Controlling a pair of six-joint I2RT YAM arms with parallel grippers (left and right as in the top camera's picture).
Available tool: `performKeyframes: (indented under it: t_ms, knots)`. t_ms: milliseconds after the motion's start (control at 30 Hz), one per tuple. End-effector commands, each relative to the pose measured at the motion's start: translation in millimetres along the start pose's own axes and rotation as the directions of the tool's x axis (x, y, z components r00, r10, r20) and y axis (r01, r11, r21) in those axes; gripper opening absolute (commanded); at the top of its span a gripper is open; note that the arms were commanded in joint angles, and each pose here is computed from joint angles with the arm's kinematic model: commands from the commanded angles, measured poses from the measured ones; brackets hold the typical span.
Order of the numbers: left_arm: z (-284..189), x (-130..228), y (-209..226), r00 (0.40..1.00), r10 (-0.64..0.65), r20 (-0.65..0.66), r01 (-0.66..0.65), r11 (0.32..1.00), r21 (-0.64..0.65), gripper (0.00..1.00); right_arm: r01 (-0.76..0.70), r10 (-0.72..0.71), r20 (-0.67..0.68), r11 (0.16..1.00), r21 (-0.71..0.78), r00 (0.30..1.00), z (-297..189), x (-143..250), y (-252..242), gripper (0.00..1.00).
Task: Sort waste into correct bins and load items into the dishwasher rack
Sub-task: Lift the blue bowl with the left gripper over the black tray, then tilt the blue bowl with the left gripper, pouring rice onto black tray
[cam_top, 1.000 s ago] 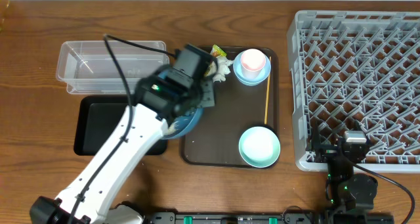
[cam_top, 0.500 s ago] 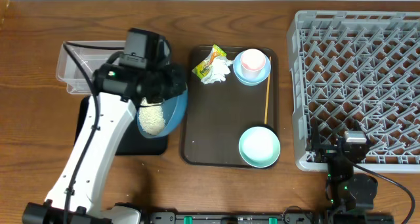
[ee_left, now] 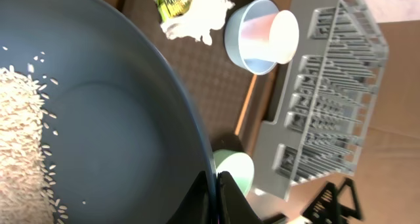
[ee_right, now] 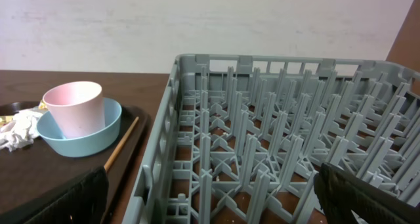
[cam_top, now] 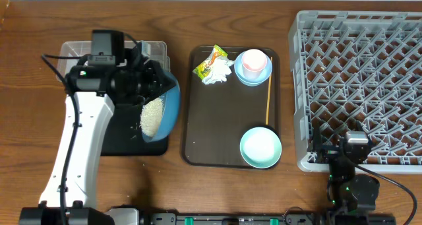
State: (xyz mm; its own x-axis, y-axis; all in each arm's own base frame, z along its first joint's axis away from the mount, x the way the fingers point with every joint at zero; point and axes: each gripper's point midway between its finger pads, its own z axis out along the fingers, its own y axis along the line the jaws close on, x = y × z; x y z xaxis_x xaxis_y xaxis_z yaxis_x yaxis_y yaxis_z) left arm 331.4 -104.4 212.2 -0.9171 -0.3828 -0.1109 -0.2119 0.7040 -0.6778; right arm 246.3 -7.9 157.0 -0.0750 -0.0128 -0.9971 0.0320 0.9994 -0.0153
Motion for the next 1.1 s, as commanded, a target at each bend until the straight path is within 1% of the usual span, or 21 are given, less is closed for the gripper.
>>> performKeyframes:
  t_ms: [0,133,167,233,300,467,667,767,833,900,1067]
  knots:
    - [-11.1,3.6,-3.7,1.000,0.003,-0.019,-0.002,0.998,0.065,0.06,0.008,-0.008,-0.002,1.000,0.013,1.000,-0.2,0.8,-3.0,0.99]
    - [-18.3,1.6,7.8,0.999,-0.037,-0.017,0.038,0.998,0.054,0.06,0.008,-0.008,-0.002,1.000,0.014,1.000,-0.2,0.8,-3.1,0.99]
    - [-20.5,1.6,6.4,0.999,-0.028,-0.021,0.030,0.997,0.076,0.06,0.008,-0.008,-0.002,1.000,0.014,1.000,-0.2,0.8,-3.1,0.99]
    - [-26.7,2.6,-2.4,0.999,-0.004,-0.037,0.010,0.987,0.159,0.06,0.008,-0.008,-0.002,1.000,0.013,1.000,-0.2,0.8,-3.0,0.99]
    - [-33.4,0.4,-6.1,0.999,-0.008,-0.037,0.016,0.977,0.212,0.06,0.008,-0.008,-0.002,1.000,0.013,1.000,-0.2,0.8,-3.0,0.99]
    - [-45.6,-8.2,6.9,0.998,-0.064,-0.012,0.065,0.973,0.223,0.06,0.008,-0.008,-0.002,1.000,0.013,1.000,-0.2,0.8,-3.0,0.99]
    - [-59.4,-8.1,12.0,0.999,-0.042,-0.001,0.041,0.959,0.282,0.06,0.008,-0.008,-0.002,1.000,0.013,1.000,-0.2,0.8,-3.0,0.99]
    - [-66.8,-9.4,10.9,0.999,-0.055,0.002,0.050,0.936,0.349,0.06,0.008,-0.008,-0.002,1.000,0.013,1.000,-0.2,0.8,-3.0,0.99]
    - [-73.6,-8.3,6.9,0.998,-0.060,-0.003,0.055,0.899,0.435,0.06,0.008,-0.008,-0.002,1.000,0.014,1.000,-0.2,0.8,-3.1,0.99]
    - [-78.5,-8.0,9.8,0.996,-0.084,-0.006,0.076,0.866,0.494,0.06,0.008,-0.008,-0.002,1.000,0.013,1.000,-0.2,0.8,-3.0,0.99]
    - [-79.7,-9.9,40.0,0.986,-0.168,0.015,0.138,0.853,0.504,0.06,0.008,-0.008,-0.002,1.000,0.013,1.000,-0.2,0.8,-3.0,0.99]
